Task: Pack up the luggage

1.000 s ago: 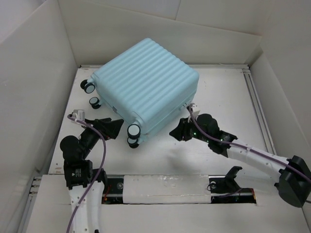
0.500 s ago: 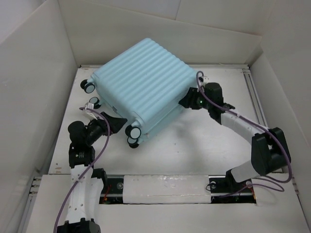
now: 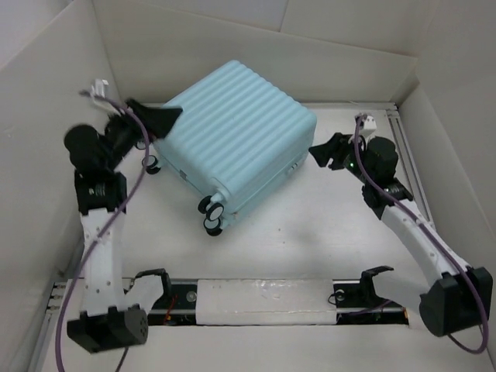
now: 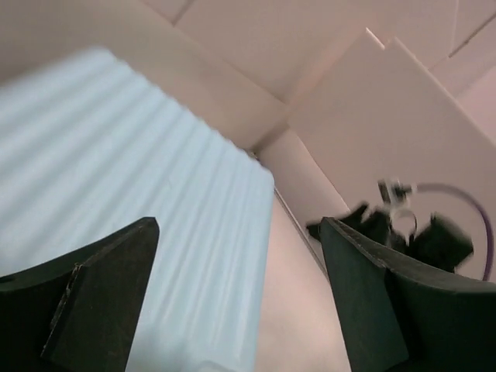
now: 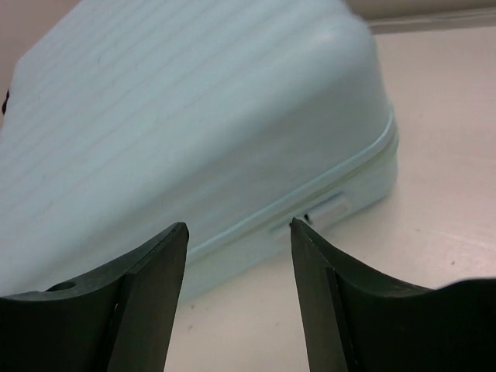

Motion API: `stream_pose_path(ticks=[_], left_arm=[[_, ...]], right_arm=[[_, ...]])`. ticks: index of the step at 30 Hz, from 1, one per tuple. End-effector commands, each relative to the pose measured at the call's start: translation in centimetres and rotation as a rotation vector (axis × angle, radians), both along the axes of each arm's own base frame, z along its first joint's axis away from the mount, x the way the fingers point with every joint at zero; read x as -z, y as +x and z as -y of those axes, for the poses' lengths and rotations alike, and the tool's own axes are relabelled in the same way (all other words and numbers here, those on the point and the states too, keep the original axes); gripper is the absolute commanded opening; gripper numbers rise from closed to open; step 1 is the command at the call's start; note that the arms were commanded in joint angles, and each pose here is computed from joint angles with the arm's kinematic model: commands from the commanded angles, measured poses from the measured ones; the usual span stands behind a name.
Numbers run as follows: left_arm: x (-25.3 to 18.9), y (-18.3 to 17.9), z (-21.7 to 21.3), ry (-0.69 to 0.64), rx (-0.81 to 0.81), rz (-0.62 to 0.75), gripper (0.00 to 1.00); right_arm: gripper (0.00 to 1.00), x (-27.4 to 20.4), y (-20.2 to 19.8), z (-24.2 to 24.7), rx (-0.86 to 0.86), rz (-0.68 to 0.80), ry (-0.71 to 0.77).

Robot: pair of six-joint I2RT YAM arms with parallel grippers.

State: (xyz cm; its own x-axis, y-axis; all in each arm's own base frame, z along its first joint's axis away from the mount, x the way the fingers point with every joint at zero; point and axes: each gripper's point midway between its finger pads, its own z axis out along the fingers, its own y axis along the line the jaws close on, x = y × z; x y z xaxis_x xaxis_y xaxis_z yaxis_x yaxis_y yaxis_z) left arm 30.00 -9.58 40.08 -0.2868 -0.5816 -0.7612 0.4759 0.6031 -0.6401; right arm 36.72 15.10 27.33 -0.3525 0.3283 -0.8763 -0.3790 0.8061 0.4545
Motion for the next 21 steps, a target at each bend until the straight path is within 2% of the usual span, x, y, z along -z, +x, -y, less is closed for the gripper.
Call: stream_pose_path(ticks=[1,2,3,4,5,6,7,8,9,10,11,12,13,16,17,19,21], left_arm=[[-8.7,3.9,-1.2,0.043,-0.09,0.097,0.82],[-10.0,4.7,0.1,0.077,-0.117,0.101,0.82],[-9.1,7.4,4.4,0.135,-0.17,0.037,0.82],[-9.6,6.8,6.9,0.25,-0.173,0.06,0.77],[-9.6,5.5,8.2,0.303,-0.188,0.025,0.74],[-10.1,2.9,7.7,0.285,-0.217,0.052,0.68],[-3.9,3.3,8.1,0.261,-0.211,0.001,0.6],[-2.8,1.5,7.6,0.195,-0.201,0.039,0.54],[-1.8,-0.2,6.8,0.15,-0.203,0.071,0.46],[-2.1,-2.9,5.6,0.106,-0.197,0.12,0.43],[0.5,-2.7,5.0,0.136,-0.225,0.067,0.43],[5.6,-2.3,4.8,0.22,-0.238,-0.055,0.42],[6.8,-2.7,4.9,0.247,-0.213,-0.075,0.39],[8.7,-3.8,4.8,0.271,-0.196,-0.13,0.38],[9.0,-3.8,3.7,0.279,-0.253,-0.139,0.41],[10.8,-3.7,3.7,0.3,-0.25,-0.169,0.45],[12.4,-4.0,5.5,0.32,-0.15,-0.205,0.5]], right_arm=[[0.62,3.9,-3.4,-0.4,-0.022,-0.054,-0.074],[0.62,3.5,-5.1,-0.7,-0.043,-0.036,-0.07],[0.63,3.9,-6.4,-1.4,-0.062,-0.037,-0.076],[0.63,5.5,-7.2,-1.0,-0.037,-0.068,-0.081],[0.65,4.6,-8.2,-1.0,-0.04,-0.027,-0.069],[0.65,5.2,-8.8,-0.8,-0.033,-0.048,-0.07],[0.63,5.7,-9.5,-0.9,-0.038,-0.061,-0.078],[0.59,6.1,-9.9,-0.8,-0.038,-0.071,-0.082],[0.53,6.4,-10.3,-1.0,-0.05,-0.071,-0.083],[0.43,6.5,-10.4,-0.9,-0.051,-0.069,-0.082],[0.3,7.1,-11.1,-1.6,-0.097,-0.077,-0.091],[0.09,7.1,-11.2,-1.8,-0.114,-0.073,-0.095],[0.02,7.2,-11.4,-2.0,-0.125,-0.068,-0.103],[0.0,7.8,-12.1,-3.0,-0.176,-0.079,-0.115],[0.0,7.8,-12.6,-3.4,-0.196,-0.068,-0.112],[0.0,8.0,-12.9,-3.7,-0.21,-0.062,-0.11],[0.01,8.5,-13.2,-4.0,-0.219,-0.072,-0.106]])
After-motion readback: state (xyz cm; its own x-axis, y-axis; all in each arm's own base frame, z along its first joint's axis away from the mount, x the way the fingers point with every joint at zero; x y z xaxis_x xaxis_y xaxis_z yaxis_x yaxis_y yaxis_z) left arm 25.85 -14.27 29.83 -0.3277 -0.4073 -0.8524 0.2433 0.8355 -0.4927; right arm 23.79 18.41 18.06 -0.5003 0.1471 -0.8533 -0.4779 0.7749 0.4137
